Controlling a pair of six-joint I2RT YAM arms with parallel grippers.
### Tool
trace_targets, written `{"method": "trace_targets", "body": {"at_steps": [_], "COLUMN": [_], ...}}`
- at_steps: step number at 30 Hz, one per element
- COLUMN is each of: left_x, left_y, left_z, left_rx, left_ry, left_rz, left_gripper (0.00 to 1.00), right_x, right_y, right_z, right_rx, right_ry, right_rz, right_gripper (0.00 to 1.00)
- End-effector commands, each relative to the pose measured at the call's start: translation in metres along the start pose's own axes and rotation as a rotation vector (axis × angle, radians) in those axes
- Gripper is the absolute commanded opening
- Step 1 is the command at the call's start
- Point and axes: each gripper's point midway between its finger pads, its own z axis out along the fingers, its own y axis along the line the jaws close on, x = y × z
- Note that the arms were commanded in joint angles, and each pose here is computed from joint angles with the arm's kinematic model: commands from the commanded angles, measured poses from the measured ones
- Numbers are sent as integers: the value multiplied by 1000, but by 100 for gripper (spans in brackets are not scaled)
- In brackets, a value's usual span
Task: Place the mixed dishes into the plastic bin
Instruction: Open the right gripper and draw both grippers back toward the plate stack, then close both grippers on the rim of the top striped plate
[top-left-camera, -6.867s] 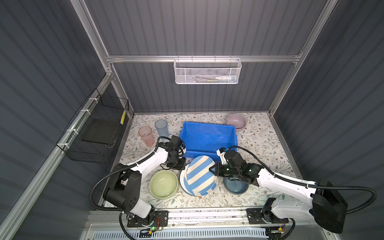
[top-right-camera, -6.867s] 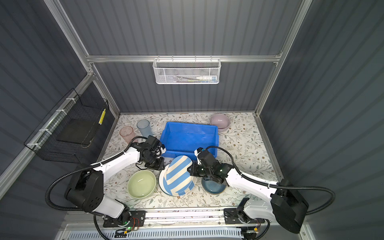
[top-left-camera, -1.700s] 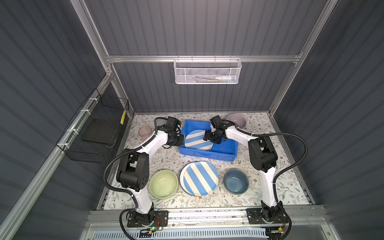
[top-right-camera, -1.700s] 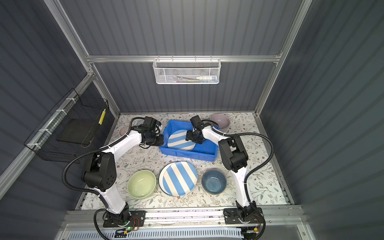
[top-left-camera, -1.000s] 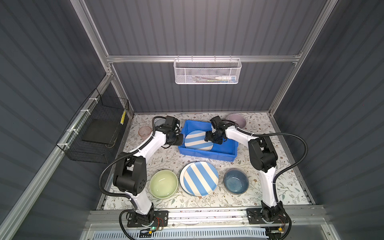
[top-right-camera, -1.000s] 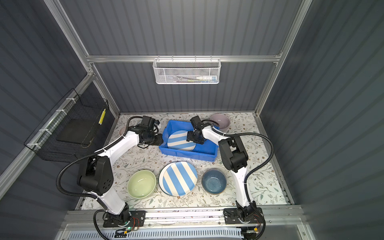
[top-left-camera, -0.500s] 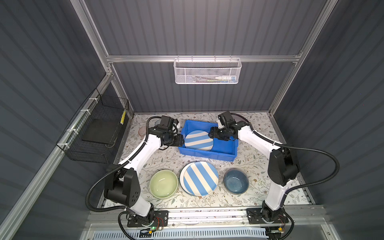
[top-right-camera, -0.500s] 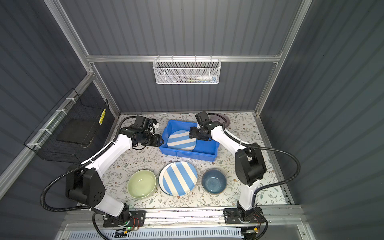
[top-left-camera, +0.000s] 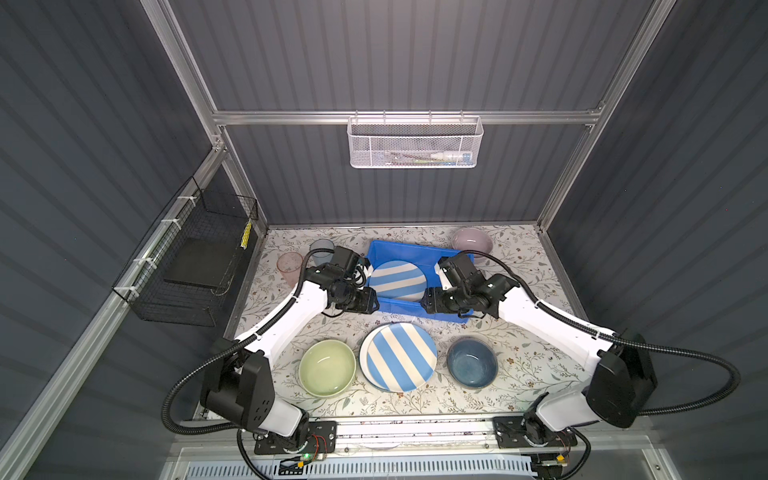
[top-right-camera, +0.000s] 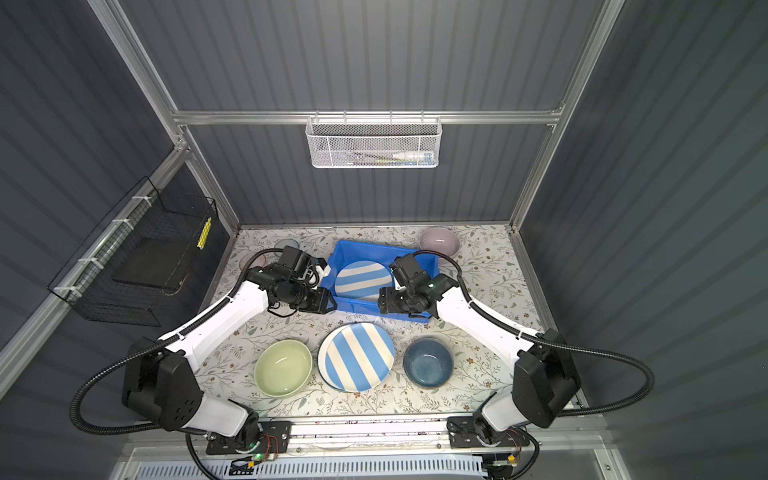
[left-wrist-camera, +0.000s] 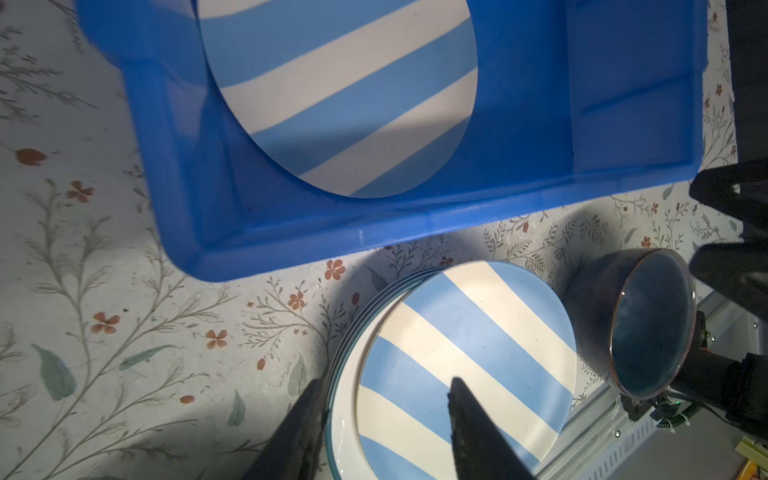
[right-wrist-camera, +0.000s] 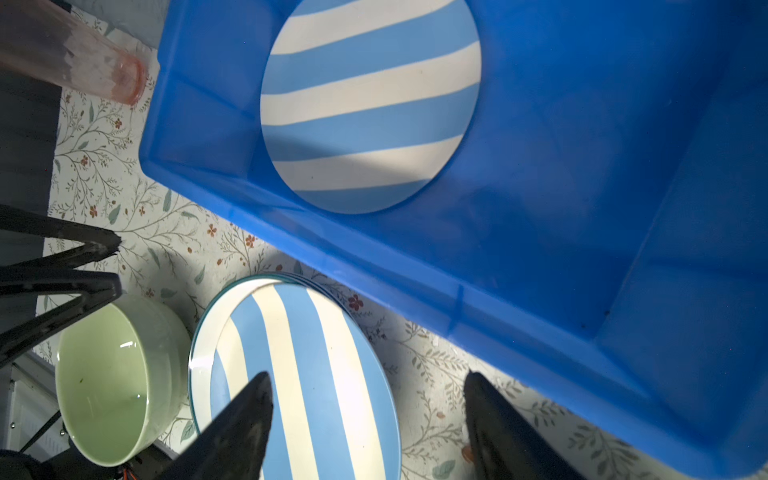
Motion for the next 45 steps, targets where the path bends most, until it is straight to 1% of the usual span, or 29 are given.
{"method": "trace_targets", "body": {"at_steps": [1, 4, 9, 12, 17, 22, 28, 33, 37, 45], "left_x": [27, 37, 51, 59, 69, 72, 79, 85, 87, 91], "left_y": [-1, 12, 7, 5, 4, 6, 6, 13, 11, 17], "left_z": [7, 9, 16, 20, 27, 35, 42, 49, 54, 61], "left_rx": [-8, -71, -28, -27, -17, -34, -38, -68, -60, -90], "left_ry": [77, 70, 92, 111, 135, 149, 172, 189, 199, 226], "left_rz": [-39, -67, -77, -72, -76, -83, -84, -95, -98, -95], "left_gripper": [46, 45, 45, 44, 43, 38, 36, 34, 33, 30], "right_x": [20, 34, 53, 60, 66, 69, 75, 79, 83, 87], "right_y": [-7, -9, -6, -3, -6, -9, -3, -4, -2, 4], "right_z": [-2, 0, 8, 10, 18, 27, 34, 42, 47, 51], "right_rx": [25, 18, -31, -46, -19, -8, -39, -38, -54, -87], "right_ry": [30, 60, 123, 142, 161, 172, 211, 237, 261, 281], "right_rz": [28, 24, 28, 39, 46, 42, 44, 27, 29, 32], "right_gripper": [72, 71, 70, 69, 68, 65, 56, 57, 57, 53]}}
